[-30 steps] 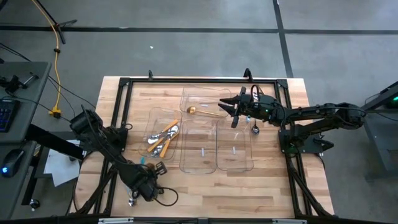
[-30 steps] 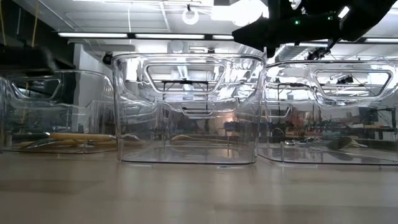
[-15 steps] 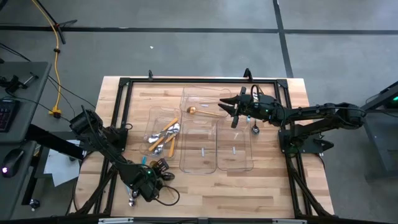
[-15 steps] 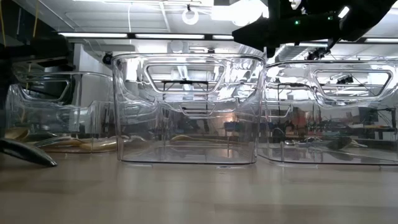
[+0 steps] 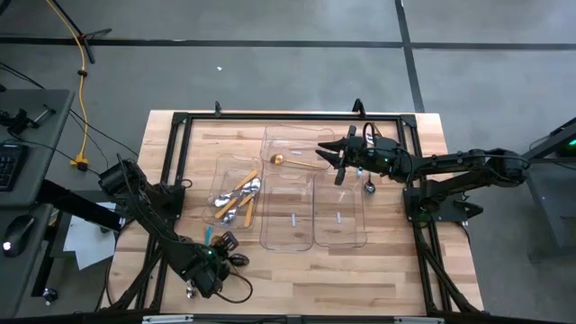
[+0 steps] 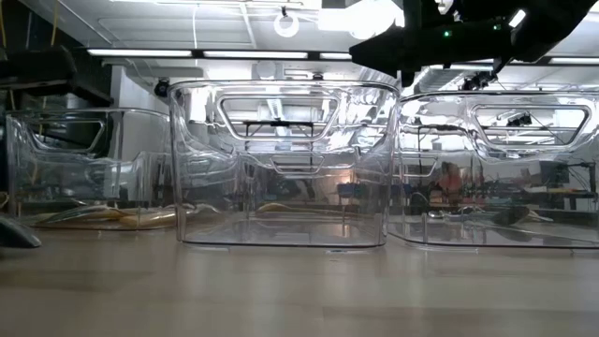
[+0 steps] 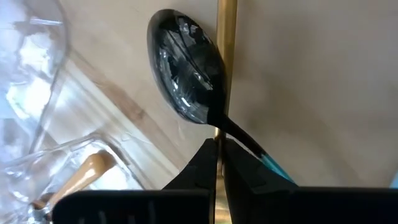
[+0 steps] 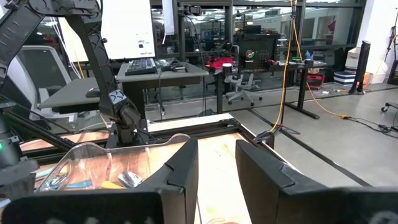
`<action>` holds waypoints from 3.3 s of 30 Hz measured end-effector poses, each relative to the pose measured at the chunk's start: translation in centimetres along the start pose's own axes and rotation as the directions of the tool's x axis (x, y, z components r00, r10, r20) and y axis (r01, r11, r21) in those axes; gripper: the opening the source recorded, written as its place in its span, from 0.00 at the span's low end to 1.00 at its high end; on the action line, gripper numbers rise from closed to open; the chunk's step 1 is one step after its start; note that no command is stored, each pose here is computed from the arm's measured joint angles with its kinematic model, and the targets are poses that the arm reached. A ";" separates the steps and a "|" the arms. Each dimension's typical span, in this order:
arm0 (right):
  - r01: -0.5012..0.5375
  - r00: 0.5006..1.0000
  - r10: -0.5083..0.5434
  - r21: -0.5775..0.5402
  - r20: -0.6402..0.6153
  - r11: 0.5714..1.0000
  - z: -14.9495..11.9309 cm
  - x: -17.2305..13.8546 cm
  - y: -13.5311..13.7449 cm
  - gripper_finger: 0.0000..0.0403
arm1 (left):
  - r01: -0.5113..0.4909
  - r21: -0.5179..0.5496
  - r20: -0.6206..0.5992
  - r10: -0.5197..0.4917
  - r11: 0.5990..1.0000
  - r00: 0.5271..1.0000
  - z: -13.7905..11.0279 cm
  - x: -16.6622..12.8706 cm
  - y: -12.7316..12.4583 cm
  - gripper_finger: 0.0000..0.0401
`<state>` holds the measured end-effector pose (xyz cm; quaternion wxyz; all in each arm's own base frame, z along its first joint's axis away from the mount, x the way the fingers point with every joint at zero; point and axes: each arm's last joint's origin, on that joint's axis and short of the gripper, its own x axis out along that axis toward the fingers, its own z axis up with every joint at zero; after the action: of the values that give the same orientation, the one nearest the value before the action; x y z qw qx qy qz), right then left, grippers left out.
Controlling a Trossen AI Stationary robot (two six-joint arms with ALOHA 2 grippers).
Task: Sort silverware by color (type)
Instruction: Put the gold spoon into the top transparent bin
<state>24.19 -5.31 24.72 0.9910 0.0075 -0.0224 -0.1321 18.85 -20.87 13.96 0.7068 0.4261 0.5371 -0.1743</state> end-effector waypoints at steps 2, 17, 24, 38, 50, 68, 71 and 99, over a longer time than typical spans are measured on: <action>0.000 1.000 0.000 0.000 0.000 1.000 0.0 0.0 0.0 0.23 | -0.024 0.000 -0.001 0.024 1.000 1.000 0.0 0.0 0.1 0.00; 0.000 1.000 0.000 0.000 0.000 1.000 0.0 0.0 0.0 0.23 | -0.059 -0.025 0.045 0.060 0.998 0.997 -0.1 -1.3 0.8 0.00; 0.001 1.000 -0.001 0.000 -0.001 1.000 0.0 0.0 0.0 0.23 | -0.109 -0.073 0.099 0.116 0.991 0.988 -0.4 -2.9 1.7 0.00; 0.000 1.000 0.000 0.000 -0.007 1.000 -0.1 0.0 0.0 0.23 | -0.298 -0.121 0.101 0.311 0.947 0.945 -0.6 -3.6 2.7 0.00; 0.000 1.000 0.000 0.000 -0.007 1.000 -0.1 0.0 0.0 0.23 | -0.410 -0.155 0.083 0.425 0.899 0.901 -0.6 -3.7 3.0 0.00; 0.001 1.000 -0.001 0.003 -0.016 1.000 -0.1 0.0 0.0 0.23 | -0.426 -0.227 0.132 0.461 0.876 0.877 0.0 -4.0 2.9 0.00; 0.000 1.000 0.000 0.002 -0.018 1.000 -0.2 0.0 0.0 0.23 | -0.377 -0.243 0.145 0.418 0.894 0.897 0.0 -4.0 2.5 0.00; 0.001 1.000 -0.001 0.002 -0.021 1.000 -0.2 0.0 0.0 0.23 | -0.175 -0.262 0.239 0.240 0.949 0.941 1.4 -5.7 2.2 0.00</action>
<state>24.20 -5.31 24.53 0.9911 0.0101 -0.0119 -0.1323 19.18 -21.92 20.08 0.8330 0.3658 0.4054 -0.0888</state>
